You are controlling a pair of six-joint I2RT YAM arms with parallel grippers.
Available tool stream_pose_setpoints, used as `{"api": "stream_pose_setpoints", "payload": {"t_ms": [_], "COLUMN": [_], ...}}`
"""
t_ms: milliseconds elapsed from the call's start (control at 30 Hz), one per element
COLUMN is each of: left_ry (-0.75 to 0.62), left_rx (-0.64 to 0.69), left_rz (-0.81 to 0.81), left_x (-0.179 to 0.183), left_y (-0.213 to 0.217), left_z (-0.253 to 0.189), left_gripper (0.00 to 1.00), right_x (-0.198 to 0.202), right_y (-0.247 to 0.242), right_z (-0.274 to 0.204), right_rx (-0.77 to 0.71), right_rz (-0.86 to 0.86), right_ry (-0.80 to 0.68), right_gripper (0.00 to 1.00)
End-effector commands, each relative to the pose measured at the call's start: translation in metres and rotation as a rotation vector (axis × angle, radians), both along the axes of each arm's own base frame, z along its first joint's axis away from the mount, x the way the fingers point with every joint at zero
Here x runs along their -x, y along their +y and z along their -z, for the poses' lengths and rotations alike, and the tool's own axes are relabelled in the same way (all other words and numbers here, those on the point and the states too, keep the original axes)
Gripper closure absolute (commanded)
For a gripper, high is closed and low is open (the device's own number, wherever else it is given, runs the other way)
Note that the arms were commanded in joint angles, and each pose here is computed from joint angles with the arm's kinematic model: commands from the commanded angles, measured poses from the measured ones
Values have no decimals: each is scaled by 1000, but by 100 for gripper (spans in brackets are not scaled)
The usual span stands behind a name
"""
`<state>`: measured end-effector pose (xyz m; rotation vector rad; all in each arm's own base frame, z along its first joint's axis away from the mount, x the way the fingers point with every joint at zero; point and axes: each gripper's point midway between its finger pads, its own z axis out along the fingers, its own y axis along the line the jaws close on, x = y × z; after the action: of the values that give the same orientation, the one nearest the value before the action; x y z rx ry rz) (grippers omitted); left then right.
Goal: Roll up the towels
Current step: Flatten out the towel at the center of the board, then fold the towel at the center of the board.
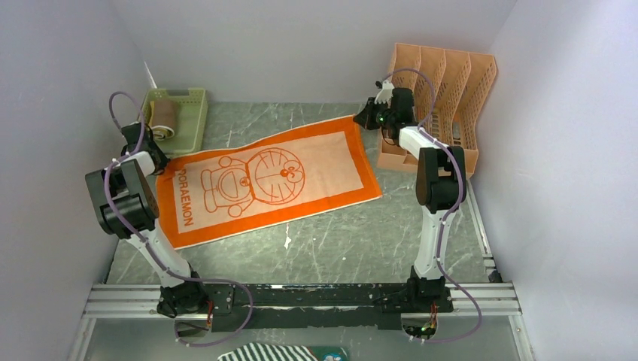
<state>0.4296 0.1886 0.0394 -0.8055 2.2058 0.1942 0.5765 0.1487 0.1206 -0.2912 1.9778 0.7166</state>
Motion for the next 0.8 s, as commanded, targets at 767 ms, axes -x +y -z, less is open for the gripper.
{"api": "stream_pose_setpoints", "payload": {"t_ms": [767], "left_ry": [-281], "left_rx": [-198], "left_rz": [-41], "left_x": [21], "left_y": [9], "left_z": [-122], "left_gripper": [93], "right_x": [14], "right_y": [-2], "right_z": [-9], "right_rx": [35], "right_rz": [-81], "right_ry": [-147], "right_gripper": [100]}}
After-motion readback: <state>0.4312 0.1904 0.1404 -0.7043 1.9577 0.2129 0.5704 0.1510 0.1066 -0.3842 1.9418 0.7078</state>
